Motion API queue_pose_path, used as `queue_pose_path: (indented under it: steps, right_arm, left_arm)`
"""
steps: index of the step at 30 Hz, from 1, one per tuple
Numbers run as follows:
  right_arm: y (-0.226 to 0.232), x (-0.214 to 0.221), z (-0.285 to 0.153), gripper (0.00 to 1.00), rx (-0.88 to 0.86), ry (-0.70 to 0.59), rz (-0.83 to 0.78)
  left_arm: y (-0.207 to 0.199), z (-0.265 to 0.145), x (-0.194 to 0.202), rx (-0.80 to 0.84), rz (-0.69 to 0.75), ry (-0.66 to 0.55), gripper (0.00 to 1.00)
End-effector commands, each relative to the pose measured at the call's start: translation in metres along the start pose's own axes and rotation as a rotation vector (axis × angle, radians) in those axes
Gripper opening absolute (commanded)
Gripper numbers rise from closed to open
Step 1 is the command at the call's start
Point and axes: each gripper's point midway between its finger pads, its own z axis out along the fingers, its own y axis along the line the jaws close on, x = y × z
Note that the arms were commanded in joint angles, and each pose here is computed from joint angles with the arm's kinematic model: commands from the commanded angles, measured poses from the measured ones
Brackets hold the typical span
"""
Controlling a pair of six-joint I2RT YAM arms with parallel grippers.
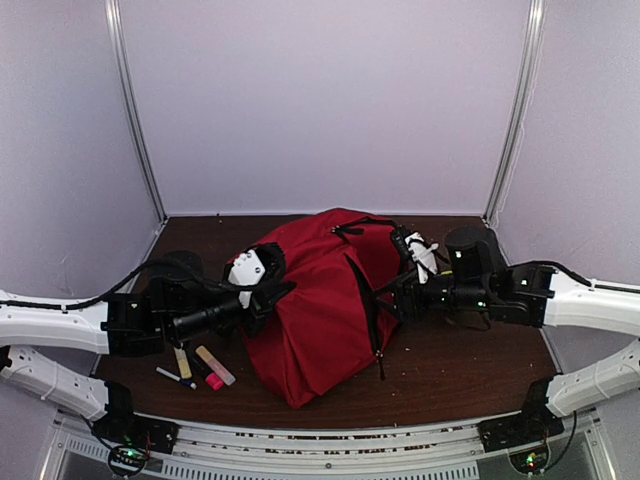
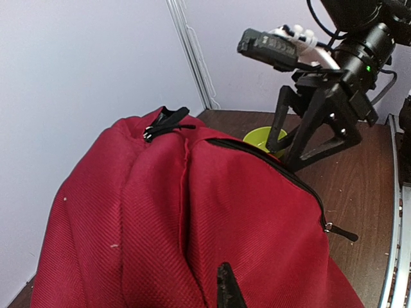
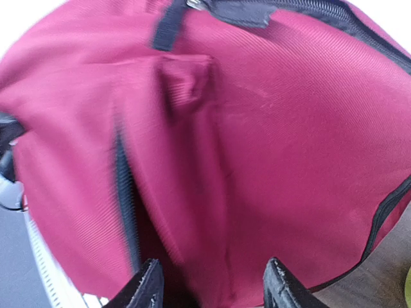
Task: Pack the student bag
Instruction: Unzip the lower front pocket of the student bag, then open the lower front pocket of the student bag.
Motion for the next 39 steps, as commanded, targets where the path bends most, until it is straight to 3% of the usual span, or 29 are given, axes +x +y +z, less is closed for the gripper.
queue_pose_path:
  steps: [1,6,7,10,12,17,22,30,33,37,39]
  right_arm:
    - [-0.014,-0.003,0.018,0.54,0.071,0.03,-0.05]
    - [-0.01,0.011,0.032,0.52,0.034,0.075,-0.058]
    - [-0.012,0.013,0.034,0.45,0.04,0.081,-0.059]
    - [-0.017,0.012,0.034,0.1,0.071,0.086,-0.057]
    - [-0.02,0.007,0.026,0.0,0.1,0.081,-0.059]
    - [-0.01,-0.002,-0.012,0.0,0.122,0.086,-0.112]
    - [0.017,-0.019,-0.055,0.0,0.051,0.039,-0.092]
    - [0.06,-0.022,-0.073,0.0,-0.183,0.03,0.137]
    - [0.027,-0.004,-0.051,0.0,-0.019,0.058,0.144]
    - [0.012,0.017,-0.024,0.0,0.017,0.095,0.182]
    - [-0.005,0.02,-0.015,0.01,0.086,0.081,0.182]
  left_arm:
    - [0.009,-0.01,-0.043,-0.013,-0.032,-0.155,0.0]
    - [0.009,-0.009,-0.041,-0.012,-0.034,-0.147,0.0]
    - [0.009,-0.009,-0.04,-0.013,-0.035,-0.147,0.0]
    - [0.01,-0.011,-0.04,-0.02,-0.044,-0.155,0.0]
    - [0.012,-0.014,-0.042,-0.025,-0.046,-0.159,0.0]
    - [0.024,-0.024,-0.055,-0.037,-0.061,-0.162,0.0]
    - [0.063,-0.035,-0.064,-0.105,-0.141,-0.157,0.0]
    - [0.093,-0.007,-0.007,-0.124,-0.29,0.111,0.0]
    - [0.099,0.01,0.031,-0.098,-0.39,0.213,0.19]
    - [0.1,0.026,0.076,-0.097,-0.483,0.344,0.49]
    - [0.105,0.024,0.098,-0.161,-0.508,0.42,0.57]
